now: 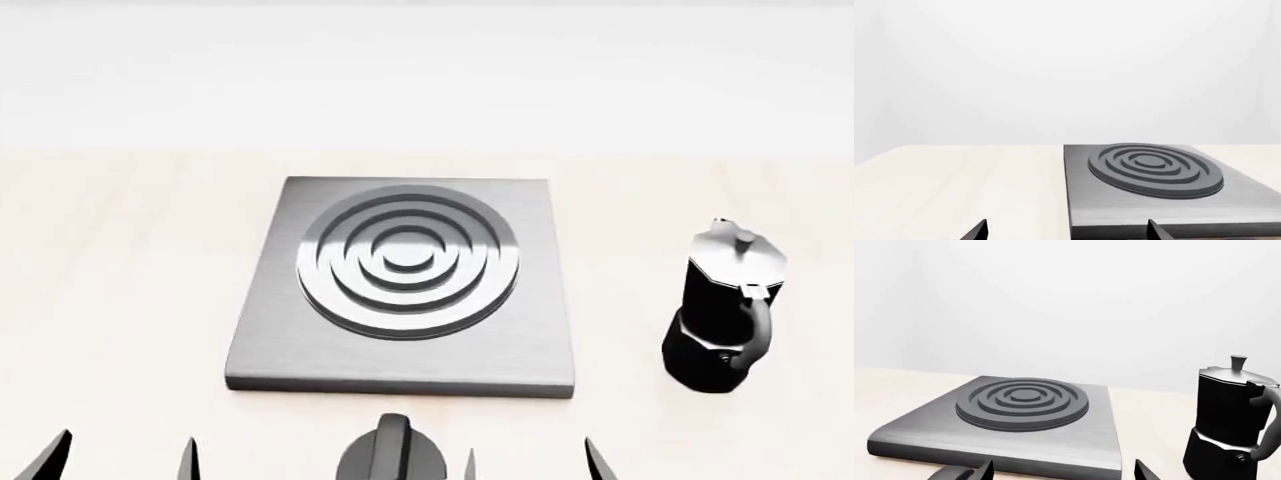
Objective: Put the moka pot on the stove.
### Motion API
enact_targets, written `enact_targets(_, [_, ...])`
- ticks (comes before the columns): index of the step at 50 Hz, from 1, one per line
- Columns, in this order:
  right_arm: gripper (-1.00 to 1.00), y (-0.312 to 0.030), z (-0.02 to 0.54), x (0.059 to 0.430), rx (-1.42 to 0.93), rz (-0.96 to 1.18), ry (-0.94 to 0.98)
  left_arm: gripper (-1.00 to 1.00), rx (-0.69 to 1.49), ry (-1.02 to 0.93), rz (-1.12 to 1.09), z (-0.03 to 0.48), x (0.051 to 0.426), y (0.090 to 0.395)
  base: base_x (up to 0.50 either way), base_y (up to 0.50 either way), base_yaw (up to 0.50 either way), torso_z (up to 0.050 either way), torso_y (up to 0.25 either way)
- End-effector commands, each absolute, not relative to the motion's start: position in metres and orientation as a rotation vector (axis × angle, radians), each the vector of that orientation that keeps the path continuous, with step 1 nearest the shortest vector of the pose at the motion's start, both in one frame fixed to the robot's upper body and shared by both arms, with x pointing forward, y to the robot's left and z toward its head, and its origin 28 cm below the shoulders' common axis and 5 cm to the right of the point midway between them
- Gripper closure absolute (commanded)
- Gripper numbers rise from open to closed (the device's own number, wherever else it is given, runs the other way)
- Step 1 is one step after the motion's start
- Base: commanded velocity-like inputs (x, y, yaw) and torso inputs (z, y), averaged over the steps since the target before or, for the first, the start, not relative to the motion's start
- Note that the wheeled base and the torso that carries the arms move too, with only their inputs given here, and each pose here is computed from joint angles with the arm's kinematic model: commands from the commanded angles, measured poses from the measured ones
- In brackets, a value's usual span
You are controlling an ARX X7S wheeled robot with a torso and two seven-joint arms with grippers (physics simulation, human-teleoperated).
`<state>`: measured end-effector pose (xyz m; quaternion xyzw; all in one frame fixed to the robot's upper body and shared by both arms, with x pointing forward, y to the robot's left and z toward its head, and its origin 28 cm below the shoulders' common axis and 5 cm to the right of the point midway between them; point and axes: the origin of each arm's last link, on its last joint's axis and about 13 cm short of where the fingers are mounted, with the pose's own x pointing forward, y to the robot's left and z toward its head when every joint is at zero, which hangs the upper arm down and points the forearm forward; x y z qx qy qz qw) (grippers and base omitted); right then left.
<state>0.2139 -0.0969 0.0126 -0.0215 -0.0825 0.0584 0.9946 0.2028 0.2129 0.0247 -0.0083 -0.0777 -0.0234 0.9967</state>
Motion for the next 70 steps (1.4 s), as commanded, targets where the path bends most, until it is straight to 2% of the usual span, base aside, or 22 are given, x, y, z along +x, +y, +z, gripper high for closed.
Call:
enact_targets(1, [-1.0, -0.097, 0.013, 0.214, -0.038, 0.116, -0.162, -1.0, -0.017, -0.151, -0.047, 0.024, 0.202, 0.213, 0.0, 0.08, 0.0, 0.0, 0.0])
enact_targets(44, [-1.0, -0.096, 0.014, 0.214, -0.015, 0.104, -0.14, -1.0, 0.011, -0.127, -0.037, 0.016, 0.218, 0.211, 0.0, 0.03, 0.0, 0.0, 0.0])
enact_targets(70, [-1.0, -0.123, 0.063, 0.253, -0.15, 0.017, -0.086, -1.0, 0.014, -0.12, -0.041, 0.014, 0.217, 0.21, 0.0, 0.0, 0.0, 0.0, 0.0])
